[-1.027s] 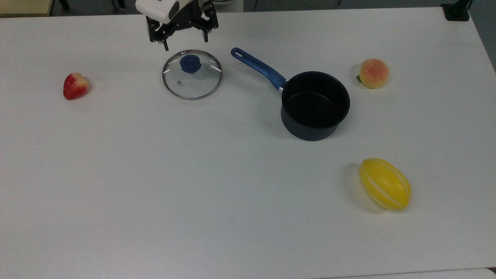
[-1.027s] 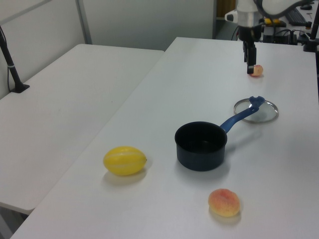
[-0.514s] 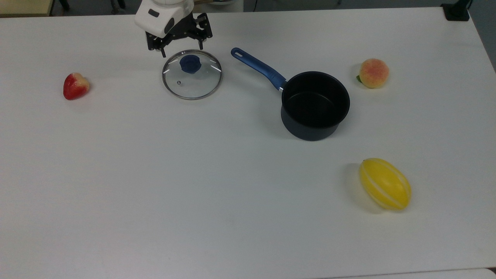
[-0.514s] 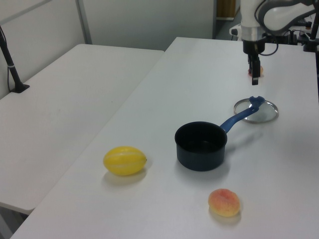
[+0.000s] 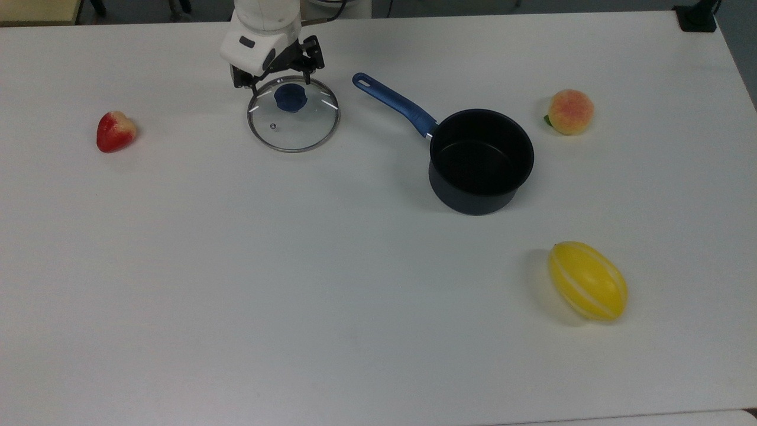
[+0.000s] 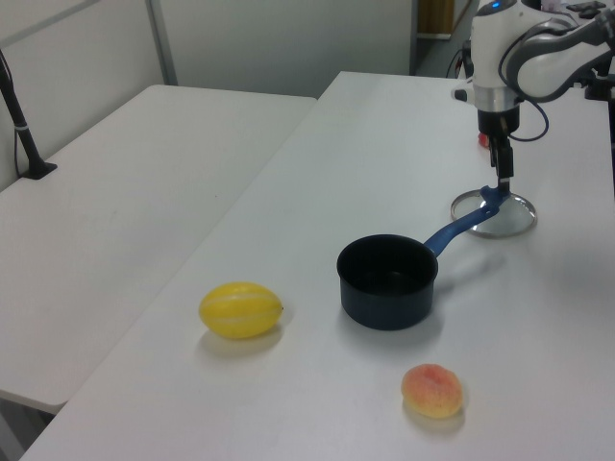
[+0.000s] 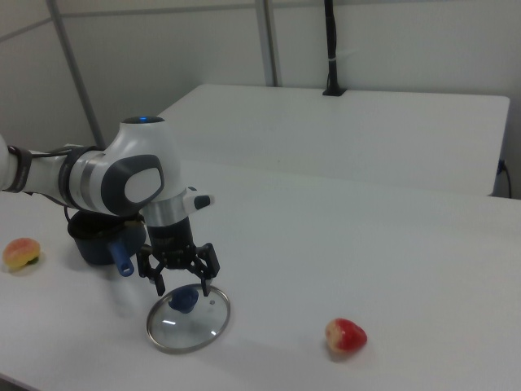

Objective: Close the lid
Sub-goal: 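Move the open gripper over the glass lid and lower to its blue knob, then close the gripper on the blue knob of the glass lid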

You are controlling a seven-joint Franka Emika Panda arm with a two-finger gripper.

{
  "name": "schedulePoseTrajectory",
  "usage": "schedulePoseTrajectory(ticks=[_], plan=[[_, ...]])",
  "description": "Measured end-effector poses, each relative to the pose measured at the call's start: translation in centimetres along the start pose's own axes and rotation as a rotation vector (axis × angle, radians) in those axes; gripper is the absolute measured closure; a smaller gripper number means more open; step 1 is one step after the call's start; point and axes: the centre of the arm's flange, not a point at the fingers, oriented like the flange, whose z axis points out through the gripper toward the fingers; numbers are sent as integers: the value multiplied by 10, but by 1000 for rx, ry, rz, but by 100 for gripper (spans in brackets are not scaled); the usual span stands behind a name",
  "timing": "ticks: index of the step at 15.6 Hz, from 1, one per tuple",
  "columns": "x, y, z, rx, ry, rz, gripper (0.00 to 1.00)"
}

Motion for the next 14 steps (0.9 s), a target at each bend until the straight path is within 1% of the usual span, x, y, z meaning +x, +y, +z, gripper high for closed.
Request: schedulePoseTrajectory(ticks=[4, 6, 10, 12, 14], plan=[[3, 0, 11, -2, 3, -3, 0], [3, -1, 18, -11, 7, -10, 0], [1, -4, 29, -14, -6, -21, 3], [1, -6, 31, -13, -10, -25, 6], [2, -8, 32, -12, -12, -29, 19]])
